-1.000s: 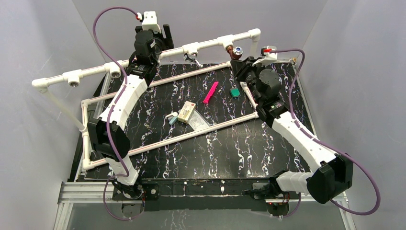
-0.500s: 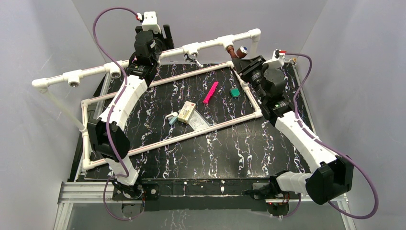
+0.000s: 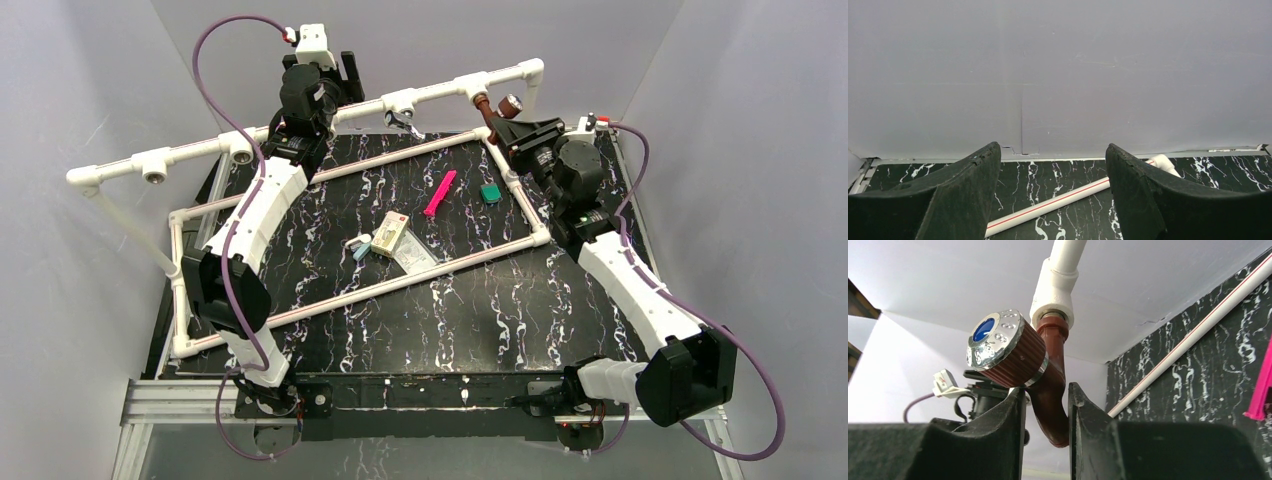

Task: Install the water faucets

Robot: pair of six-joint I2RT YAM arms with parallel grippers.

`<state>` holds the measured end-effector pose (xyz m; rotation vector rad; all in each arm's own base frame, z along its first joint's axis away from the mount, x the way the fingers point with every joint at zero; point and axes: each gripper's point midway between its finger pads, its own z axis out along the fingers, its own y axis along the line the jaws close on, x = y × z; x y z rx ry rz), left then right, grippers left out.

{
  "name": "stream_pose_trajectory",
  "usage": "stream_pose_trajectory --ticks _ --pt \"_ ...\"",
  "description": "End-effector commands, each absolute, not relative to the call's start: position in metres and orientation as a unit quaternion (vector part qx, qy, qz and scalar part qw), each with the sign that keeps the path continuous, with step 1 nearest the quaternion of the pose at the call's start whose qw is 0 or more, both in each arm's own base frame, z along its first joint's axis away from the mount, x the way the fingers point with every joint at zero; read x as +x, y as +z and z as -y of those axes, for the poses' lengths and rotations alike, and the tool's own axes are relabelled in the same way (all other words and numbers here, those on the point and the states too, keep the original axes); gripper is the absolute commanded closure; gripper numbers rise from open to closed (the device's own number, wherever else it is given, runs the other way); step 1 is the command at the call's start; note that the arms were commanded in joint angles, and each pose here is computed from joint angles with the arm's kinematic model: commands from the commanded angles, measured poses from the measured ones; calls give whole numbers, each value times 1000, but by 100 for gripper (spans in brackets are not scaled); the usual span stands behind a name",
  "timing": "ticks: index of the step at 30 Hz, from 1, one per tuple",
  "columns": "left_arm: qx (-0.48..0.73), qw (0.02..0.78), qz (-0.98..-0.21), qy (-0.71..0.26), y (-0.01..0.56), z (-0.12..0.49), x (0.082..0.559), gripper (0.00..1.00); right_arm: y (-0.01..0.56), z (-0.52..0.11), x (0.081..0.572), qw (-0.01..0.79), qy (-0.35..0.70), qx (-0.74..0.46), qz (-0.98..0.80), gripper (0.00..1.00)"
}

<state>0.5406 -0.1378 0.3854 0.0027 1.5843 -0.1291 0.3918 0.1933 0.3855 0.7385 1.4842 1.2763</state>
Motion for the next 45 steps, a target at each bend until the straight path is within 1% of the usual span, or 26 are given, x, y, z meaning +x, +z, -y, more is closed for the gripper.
stream_pose_trajectory --ticks 1,5,8,12,17,22,30,35,41,43,44,45 --pt "35 598 -799 -44 309 144 516 26 410 -151 410 449 577 470 -494 99" --pt "35 597 -800 -48 309 146 515 26 404 -154 411 421 583 489 -494 99" --pt "35 596 -801 -46 309 145 515 26 403 -154 412 421 581 491 -494 99" --pt "35 596 -801 -44 309 144 514 26 408 -155 413 440 572 474 -504 99" --pt "32 594 -802 -47 306 145 515 26 427 -154 411 500 551 418 -522 99" --pt "30 593 -803 -51 304 147 517 26 439 -154 413 551 526 369 -533 82" --pt "33 593 -803 -44 305 144 516 26 449 -153 422 601 496 324 -536 64" --pt "35 592 -804 -39 304 143 515 26 454 -157 431 624 479 293 -544 60" --pt "37 592 -804 -35 303 142 515 26 458 -166 438 659 453 230 -554 51" --pt "38 591 -805 -35 302 142 516 26 456 -171 440 663 454 212 -556 51" --pt "38 590 -806 -35 300 143 516 26 454 -172 441 664 453 208 -557 54" --pt "38 590 -806 -35 300 142 516 26 453 -173 441 665 453 204 -558 59"
